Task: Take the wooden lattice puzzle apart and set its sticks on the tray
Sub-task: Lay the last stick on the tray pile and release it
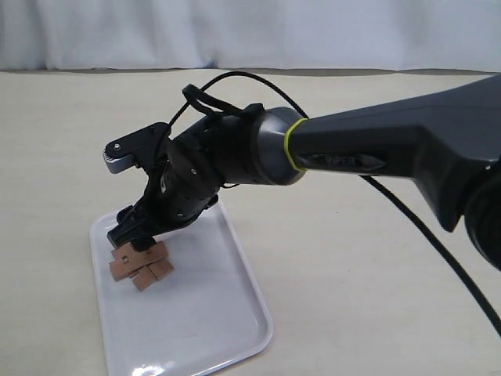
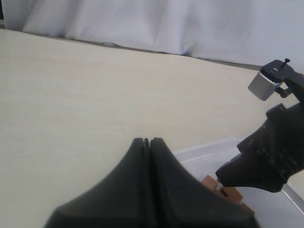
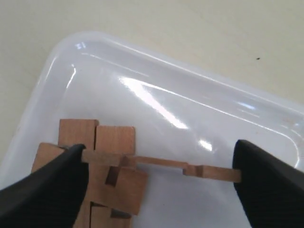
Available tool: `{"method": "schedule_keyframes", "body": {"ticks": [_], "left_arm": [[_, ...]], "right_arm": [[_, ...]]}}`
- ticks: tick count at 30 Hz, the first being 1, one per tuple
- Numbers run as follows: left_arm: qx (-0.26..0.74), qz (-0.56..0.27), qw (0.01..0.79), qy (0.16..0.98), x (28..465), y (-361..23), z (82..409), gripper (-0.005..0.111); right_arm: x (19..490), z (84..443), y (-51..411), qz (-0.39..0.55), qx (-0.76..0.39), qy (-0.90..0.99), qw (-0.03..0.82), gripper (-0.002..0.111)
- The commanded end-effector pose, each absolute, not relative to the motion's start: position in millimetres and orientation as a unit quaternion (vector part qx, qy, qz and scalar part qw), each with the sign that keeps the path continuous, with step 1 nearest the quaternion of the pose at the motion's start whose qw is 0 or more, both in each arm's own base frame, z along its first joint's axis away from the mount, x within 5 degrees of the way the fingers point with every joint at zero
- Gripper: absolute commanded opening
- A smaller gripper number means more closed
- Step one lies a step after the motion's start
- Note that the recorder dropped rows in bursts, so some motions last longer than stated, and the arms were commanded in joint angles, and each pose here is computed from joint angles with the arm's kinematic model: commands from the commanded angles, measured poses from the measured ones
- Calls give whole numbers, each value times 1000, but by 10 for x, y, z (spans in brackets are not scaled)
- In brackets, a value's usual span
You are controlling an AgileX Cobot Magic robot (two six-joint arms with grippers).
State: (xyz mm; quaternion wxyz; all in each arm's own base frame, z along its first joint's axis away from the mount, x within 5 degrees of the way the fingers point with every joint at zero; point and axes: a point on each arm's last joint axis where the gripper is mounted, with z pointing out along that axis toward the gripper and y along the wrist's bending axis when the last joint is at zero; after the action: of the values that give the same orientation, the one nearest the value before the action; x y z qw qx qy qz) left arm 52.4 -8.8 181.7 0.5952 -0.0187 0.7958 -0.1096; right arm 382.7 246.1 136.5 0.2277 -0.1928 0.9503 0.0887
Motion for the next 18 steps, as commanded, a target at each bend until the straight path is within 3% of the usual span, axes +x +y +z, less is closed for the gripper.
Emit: {"method": "schedule_keyframes", "body": {"ticks": [1,5,11,13,15,18], "left_arm": [[-21,-112,600,792,527,-88,1821,0],[-21,-112,600,792,527,-88,1821,0],[-21,-112,600,792,527,-88,1821,0],[-21,-112,600,792,527,-88,1821,0],[-21,-112,600,792,527,-88,1821,0],[-21,-112,600,792,527,-88,1821,0]], "right_arm": [[3848,1448,2459,91,-193,945,246,84],[3814,1530,2449,90,-192,948,239,96],[3704,1893,2374,85,-195,949,231,95],[3635,2030,2326,76,-201,952,218,87],[3569,2128,2263,58,-208,956,200,71],[3451,2190,2159,24,-215,965,150,25]]}}
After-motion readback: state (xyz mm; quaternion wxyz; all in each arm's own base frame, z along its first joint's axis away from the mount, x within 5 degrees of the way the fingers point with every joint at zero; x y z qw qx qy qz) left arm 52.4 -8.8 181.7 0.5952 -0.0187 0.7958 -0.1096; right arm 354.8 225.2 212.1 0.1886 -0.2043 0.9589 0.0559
